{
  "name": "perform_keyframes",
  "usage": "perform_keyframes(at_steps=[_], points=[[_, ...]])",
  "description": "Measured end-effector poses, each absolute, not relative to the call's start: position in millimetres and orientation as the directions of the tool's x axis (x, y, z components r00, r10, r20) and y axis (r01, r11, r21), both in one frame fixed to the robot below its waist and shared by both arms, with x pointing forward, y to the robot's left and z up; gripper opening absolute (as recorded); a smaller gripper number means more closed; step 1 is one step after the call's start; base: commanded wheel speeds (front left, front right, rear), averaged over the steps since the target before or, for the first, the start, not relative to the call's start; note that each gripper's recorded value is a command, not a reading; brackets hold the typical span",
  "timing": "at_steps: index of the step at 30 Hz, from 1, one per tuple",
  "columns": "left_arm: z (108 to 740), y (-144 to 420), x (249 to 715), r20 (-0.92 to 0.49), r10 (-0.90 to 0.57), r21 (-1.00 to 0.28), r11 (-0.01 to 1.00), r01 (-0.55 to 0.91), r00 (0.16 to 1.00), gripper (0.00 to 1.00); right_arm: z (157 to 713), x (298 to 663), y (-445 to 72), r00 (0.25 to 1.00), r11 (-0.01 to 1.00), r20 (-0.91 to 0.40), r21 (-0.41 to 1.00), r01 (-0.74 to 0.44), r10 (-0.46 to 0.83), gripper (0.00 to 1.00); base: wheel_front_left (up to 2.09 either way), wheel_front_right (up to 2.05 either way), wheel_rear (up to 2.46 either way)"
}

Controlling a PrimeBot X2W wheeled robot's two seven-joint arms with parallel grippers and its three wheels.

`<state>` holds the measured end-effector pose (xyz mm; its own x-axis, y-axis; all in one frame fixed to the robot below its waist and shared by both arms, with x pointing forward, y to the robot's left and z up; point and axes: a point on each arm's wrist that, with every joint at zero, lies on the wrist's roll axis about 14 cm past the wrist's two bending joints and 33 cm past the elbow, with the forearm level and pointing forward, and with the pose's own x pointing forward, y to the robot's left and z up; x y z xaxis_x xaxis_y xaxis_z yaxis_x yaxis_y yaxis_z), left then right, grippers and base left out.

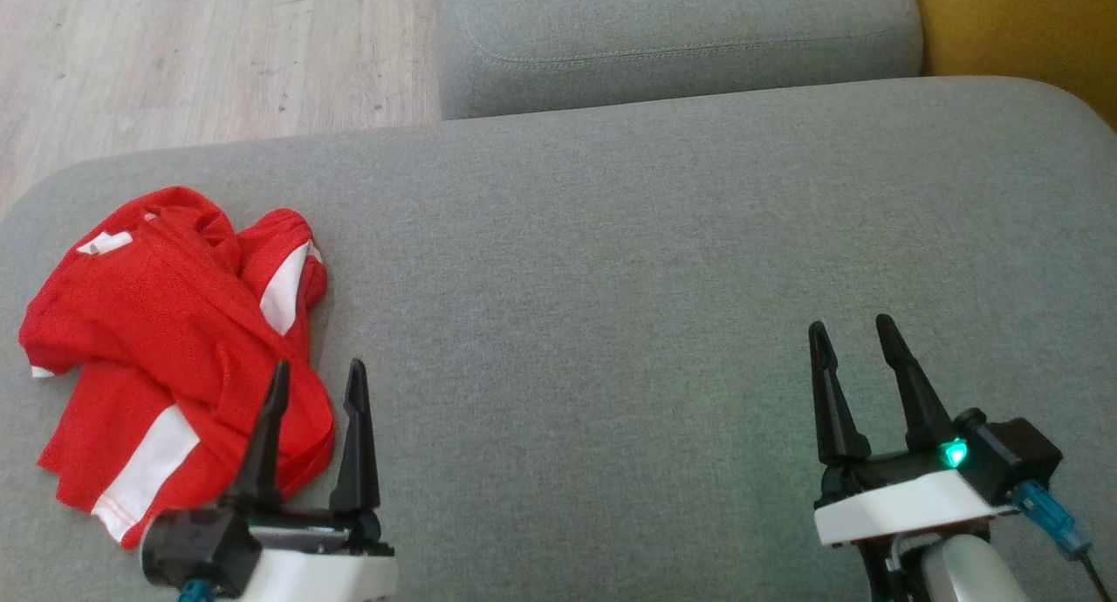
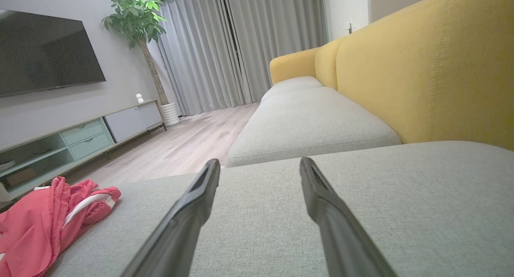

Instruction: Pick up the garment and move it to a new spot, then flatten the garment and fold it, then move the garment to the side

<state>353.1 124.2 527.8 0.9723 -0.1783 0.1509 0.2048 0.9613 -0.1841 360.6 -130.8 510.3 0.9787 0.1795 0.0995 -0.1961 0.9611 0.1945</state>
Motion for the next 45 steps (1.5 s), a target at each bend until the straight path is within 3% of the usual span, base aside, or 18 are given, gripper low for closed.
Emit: perform_keyframes(at_steps=[15, 34, 45], points=[[516, 134, 347, 0.117, -0.139, -0.235, 0.958, 0.164, 0.983, 1.00, 506, 363, -121, 0.976, 0.941, 0.088, 0.259, -0.216, 0.200, 1.00, 0.00, 0.00, 0.00], [514, 237, 278, 0.117, 0.211, -0.228, 0.957, -0.181, 0.970, 1.00, 507, 355, -7, 0.851, 0.798, 0.089, 0.307, -0.518, 0.518, 1.00, 0.00, 0.00, 0.00], [512, 264, 243, 0.126, 0.315, -0.235, 0.931, -0.280, 0.941, 1.00, 512, 340, 31, 0.778, 0.727, 0.097, 0.302, -0.617, 0.620, 1.00, 0.00, 0.00, 0.00]])
